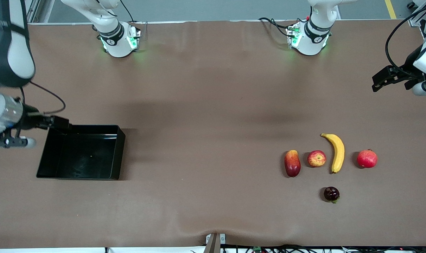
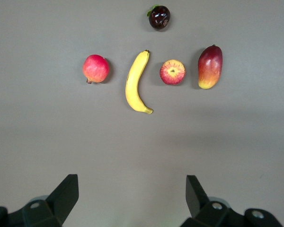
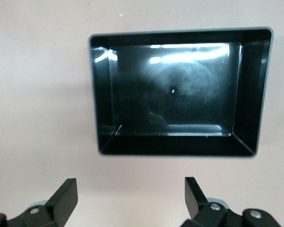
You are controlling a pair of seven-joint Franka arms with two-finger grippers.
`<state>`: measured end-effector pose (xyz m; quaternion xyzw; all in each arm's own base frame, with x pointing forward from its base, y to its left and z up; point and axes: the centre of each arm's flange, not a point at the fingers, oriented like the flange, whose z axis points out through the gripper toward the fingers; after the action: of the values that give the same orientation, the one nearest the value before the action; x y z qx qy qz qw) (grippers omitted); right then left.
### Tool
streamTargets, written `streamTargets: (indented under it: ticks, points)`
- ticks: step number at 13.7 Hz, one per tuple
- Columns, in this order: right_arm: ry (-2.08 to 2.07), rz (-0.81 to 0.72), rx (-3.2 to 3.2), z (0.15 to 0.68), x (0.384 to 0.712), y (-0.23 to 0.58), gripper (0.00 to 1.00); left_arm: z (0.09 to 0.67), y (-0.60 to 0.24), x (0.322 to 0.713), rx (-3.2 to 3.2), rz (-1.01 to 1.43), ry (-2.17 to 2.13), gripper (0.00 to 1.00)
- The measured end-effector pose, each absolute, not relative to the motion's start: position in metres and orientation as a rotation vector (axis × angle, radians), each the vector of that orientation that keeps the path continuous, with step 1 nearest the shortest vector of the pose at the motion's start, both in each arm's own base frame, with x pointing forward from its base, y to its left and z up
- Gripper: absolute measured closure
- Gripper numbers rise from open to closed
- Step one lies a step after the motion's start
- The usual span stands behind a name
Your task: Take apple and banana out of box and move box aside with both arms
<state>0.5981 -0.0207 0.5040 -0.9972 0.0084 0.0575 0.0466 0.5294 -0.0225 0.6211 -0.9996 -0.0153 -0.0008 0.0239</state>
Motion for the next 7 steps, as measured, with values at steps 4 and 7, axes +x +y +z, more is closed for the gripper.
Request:
streamTargets:
  ticks: [4, 7]
  points:
    - [-0.014, 0.192, -3.052, 0.566, 0.558, 0.001, 0.00, 0.622, -0.021, 0.530, -3.095, -0.005, -0.053, 0.00]
    - [0.053, 0.201, -3.060, 0.598, 0.534, 0.013, 0.00, 0.628, -0.021, 0.530, -3.095, -0.028, -0.053, 0.00]
